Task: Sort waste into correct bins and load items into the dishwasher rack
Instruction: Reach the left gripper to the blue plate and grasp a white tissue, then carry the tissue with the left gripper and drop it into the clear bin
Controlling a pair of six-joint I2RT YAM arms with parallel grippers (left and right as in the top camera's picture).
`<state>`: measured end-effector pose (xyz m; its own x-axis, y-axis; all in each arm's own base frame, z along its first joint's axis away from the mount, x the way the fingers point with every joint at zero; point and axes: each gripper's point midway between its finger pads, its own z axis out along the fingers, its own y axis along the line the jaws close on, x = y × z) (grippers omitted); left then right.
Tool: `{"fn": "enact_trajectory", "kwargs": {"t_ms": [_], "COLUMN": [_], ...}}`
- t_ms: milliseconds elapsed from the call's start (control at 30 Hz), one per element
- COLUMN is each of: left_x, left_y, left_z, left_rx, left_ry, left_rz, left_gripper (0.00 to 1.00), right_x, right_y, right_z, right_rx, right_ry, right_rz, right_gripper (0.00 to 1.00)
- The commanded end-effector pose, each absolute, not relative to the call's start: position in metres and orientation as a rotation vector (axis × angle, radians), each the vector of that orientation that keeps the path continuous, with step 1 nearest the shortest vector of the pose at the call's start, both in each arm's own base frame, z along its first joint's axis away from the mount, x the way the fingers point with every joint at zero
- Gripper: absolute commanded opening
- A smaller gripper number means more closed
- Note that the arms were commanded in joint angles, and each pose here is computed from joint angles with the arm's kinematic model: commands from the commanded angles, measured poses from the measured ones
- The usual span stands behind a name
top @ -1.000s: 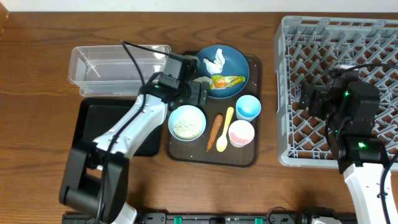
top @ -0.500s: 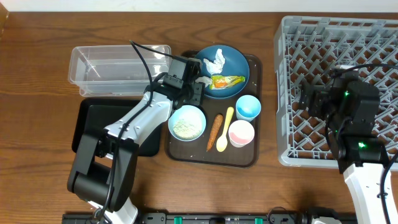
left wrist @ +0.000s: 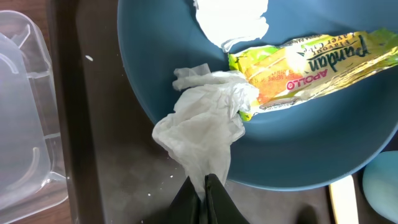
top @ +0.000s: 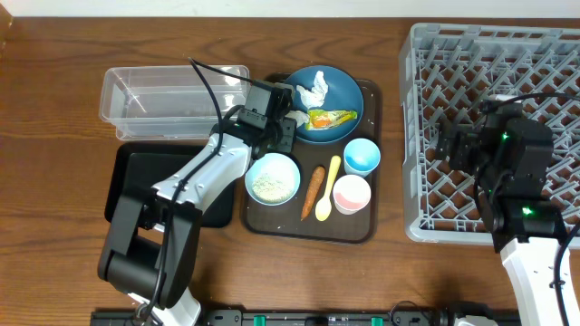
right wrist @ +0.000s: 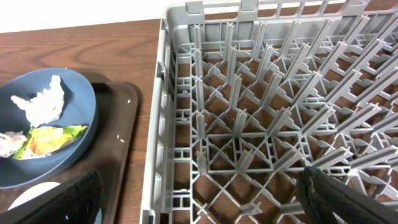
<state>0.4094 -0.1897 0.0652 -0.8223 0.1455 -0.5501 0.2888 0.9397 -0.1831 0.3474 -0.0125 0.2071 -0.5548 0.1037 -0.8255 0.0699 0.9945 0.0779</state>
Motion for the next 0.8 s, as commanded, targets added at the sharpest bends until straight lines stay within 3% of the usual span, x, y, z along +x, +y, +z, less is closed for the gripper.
{"fn": "enact_trajectory", "kwargs": {"t_ms": [0, 200, 400, 633, 700, 767], "left_x": [0.414, 0.413, 0.422, 0.437, 0.441, 0.444], "left_y": [-0.19, -0.179, -0.114, -0.05, -0.038, -0.03], "left_z": [0.107, 0.191, 0.245, 0.224, 0.212, 0.201], "left_rx": [0.305, 0.263, 0.06, -0.098, -0.126, -0.144], "left_ry": [2.442, 2.243, 2.106, 2.157, 2.182, 2.207], "left_rz": [-0.359, -0.361, -0.147, -0.028, -0.006, 0.009], "left_gripper": [0.06, 0.06, 0.06, 0.07, 0.11, 0.22], "right_x": [0.35, 0.35, 0.35, 0.35, 0.35, 0.35], "right_y": [-0.007, -0.007, -0.007, -0.007, -0.007, -0.007], "right_z": [0.22, 0.219, 0.219, 0.219, 0.219, 0.219], "right_rx": [0.105, 0.105, 0.105, 0.105, 0.105, 0.105], "right_ry": [2.134, 2.134, 2.135, 2.135, 2.135, 2.134], "right_rz": [0.057, 0.057, 0.057, 0.058, 0.058, 0.058], "right_gripper": [0.99, 0.99, 0.99, 0.99, 0.99, 0.99]}}
